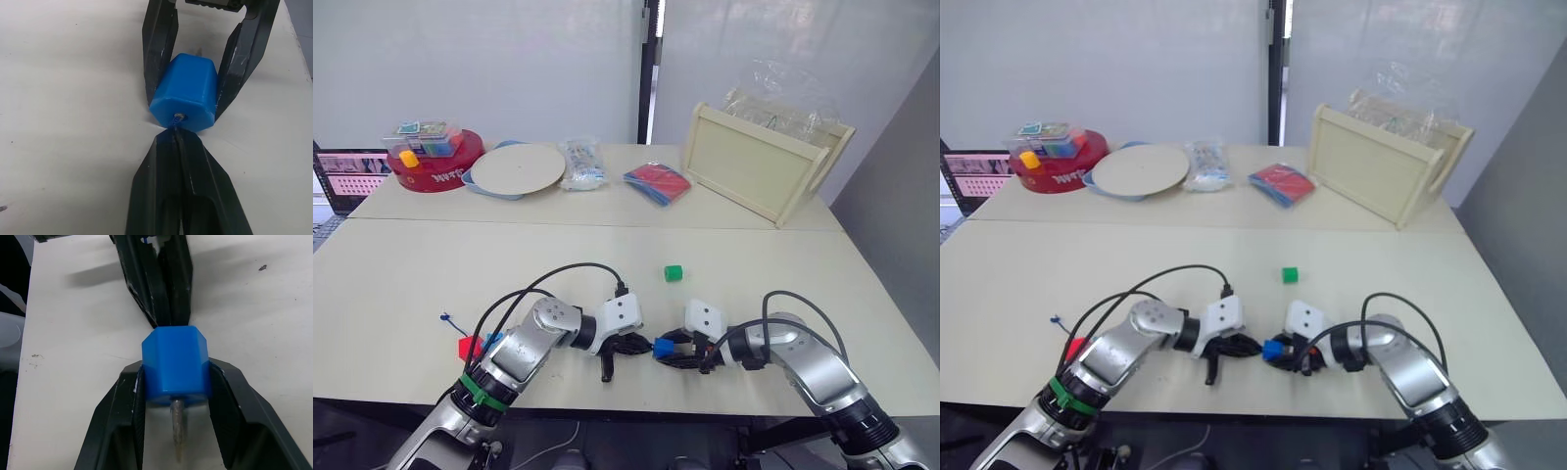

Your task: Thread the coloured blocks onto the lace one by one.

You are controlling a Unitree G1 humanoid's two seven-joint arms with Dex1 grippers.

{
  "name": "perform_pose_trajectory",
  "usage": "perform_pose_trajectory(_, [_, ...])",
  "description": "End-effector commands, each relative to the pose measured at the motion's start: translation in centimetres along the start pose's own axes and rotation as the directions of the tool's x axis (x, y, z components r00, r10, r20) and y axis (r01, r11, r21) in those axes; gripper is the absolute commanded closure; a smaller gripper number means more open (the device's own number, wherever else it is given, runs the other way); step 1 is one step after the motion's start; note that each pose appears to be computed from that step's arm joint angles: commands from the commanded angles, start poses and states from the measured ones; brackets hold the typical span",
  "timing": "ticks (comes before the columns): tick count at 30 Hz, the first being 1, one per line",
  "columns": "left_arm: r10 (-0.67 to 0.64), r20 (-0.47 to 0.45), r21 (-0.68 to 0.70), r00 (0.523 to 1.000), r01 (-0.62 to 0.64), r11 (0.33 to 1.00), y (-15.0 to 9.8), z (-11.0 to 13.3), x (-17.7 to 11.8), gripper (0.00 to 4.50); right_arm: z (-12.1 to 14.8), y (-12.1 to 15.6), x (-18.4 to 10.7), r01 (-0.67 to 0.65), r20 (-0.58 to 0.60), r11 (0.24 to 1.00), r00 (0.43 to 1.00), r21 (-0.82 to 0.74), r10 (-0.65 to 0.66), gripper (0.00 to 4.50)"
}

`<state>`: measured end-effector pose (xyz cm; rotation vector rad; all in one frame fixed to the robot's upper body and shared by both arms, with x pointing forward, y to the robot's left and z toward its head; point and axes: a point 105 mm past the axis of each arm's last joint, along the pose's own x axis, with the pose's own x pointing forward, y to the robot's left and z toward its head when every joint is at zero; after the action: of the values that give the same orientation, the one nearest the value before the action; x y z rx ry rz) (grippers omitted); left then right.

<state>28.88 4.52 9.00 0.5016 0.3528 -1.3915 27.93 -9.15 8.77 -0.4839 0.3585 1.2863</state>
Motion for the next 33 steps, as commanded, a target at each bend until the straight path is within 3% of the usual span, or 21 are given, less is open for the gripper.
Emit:
perform_pose_trajectory(1, [0.004, -0.007, 0.058, 1.0, -0.003, 0.998, 0.0, 0.7, -1.4, 3.01, -0.5, -0.3, -0.3, 0.038, -0.012, 0.998, 0.999, 0.044, -0.037, 3.21])
perform_pose_trajectory(2, [0.003, -0.015, 0.066, 1.0, -0.002, 0.998, 0.0, 0.8, -1.7, 2.71, -0.5, -0.3, -0.4, 0.045, -0.007, 0.998, 0.999, 0.048, -0.044, 3.21])
perform_pose_trajectory(3, [0.002, -0.018, 0.077, 1.0, -0.001, 0.997, 0.0, 0.9, -1.9, 2.32, -0.4, -0.3, -0.5, 0.05, -0.005, 0.997, 0.999, 0.051, -0.05, 2.15])
perform_pose_trajectory(5, [-0.009, -0.004, 0.08, 1.0, 0.009, 0.997, -0.2, 1.5, -2.2, 1.72, -0.3, -0.5, -0.7, 0.061, 0.002, 0.997, 0.998, 0.053, -0.061, 1.52])
perform_pose_trajectory(9, [-0.002, 0.006, 0.091, 1.0, 0.002, 0.996, 0.1, 2.5, -1.9, 1.68, 0.1, -0.7, -1.3, 0.076, 0.018, 0.995, 0.997, 0.062, -0.078, 0.13])
perform_pose_trajectory(10, [-0.007, 0.013, 0.093, 1.0, 0.005, 0.996, 0.0, 2.8, -1.5, 1.68, 0.3, -0.7, -1.6, 0.077, 0.024, 0.995, 0.997, 0.064, -0.079, 0.03])
perform_pose_trajectory(19, [-0.044, 0.002, 0.133, 0.999, 0.044, 0.99, -0.2, 3.4, 1.6, 1.68, -0.5, -0.3, -4.0, 0.091, -0.026, 0.994, 0.996, 0.055, -0.09, 0.03])
perform_pose_trajectory(24, [-0.056, -0.053, 0.166, 0.997, 0.064, 0.984, -0.3, 2.5, 2.8, 1.68, -0.8, 0.1, -4.1, 0.096, -0.04, 0.994, 0.995, 0.055, -0.094, 0.03])
perform_pose_trajectory(30, [-0.079, -0.041, 0.161, 0.996, 0.085, 0.983, -0.5, 2.4, 3.3, 1.68, -0.6, 0.4, -3.6, 0.098, -0.04, 0.994, 0.995, 0.045, -0.096, 0.03])
perform_pose_trajectory(33, [-0.105, -0.045, 0.167, 0.993, 0.111, 0.98, -0.8, 2.2, 3.2, 2.48, -0.8, 0.3, -3.3, 0.099, -0.051, 0.995, 0.994, 0.032, -0.098, 0.0])
